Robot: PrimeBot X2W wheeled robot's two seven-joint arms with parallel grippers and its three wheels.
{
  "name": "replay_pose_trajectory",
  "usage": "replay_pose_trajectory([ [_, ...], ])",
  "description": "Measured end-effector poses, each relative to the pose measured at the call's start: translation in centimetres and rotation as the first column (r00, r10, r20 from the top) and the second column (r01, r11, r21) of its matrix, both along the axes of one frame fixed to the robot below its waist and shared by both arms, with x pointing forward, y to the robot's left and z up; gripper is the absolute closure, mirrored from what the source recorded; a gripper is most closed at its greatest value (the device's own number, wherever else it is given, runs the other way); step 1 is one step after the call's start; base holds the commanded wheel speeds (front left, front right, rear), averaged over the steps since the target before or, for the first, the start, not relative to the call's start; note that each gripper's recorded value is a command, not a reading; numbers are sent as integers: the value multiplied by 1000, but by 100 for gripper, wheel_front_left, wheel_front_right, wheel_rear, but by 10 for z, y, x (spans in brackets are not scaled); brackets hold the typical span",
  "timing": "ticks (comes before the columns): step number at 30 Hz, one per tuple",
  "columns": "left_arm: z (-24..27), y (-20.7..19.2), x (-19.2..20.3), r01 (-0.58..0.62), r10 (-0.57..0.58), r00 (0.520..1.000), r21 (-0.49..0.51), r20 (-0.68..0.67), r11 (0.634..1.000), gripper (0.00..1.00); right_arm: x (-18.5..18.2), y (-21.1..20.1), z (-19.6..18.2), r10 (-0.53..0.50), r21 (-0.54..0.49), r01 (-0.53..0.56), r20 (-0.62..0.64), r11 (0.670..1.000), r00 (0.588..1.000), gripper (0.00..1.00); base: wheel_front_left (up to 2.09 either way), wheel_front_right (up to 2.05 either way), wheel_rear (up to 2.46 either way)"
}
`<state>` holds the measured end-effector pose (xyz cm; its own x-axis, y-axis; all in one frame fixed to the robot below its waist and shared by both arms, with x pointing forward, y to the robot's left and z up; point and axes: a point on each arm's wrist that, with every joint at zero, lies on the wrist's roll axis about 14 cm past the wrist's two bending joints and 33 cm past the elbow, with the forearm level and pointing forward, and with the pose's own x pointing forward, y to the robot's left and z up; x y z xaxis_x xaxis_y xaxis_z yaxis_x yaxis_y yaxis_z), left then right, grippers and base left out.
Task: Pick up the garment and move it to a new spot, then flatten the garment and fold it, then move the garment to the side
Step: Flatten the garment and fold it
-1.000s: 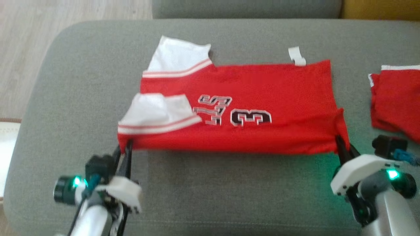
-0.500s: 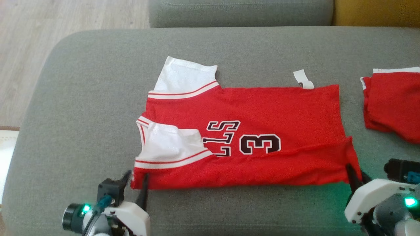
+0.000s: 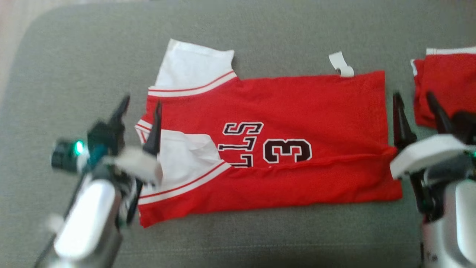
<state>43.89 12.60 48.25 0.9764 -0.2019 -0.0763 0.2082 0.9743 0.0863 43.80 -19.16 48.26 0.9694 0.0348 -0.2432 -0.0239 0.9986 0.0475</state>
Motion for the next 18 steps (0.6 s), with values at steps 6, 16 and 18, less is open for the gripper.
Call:
replay_pose_trajectory([
  [6,4,-29,71,161,-159,985,35,-65,986,0,39,-3,14,13,-40,-11,65,999,998,0,0,0,0],
  [16,-59,-20,160,226,-165,896,103,-413,969,0,87,-8,19,48,-123,-35,108,992,993,0,0,0,0],
  [18,-70,-18,171,244,-155,877,144,-455,959,0,91,-13,17,46,-138,-31,105,990,993,0,0,0,0],
])
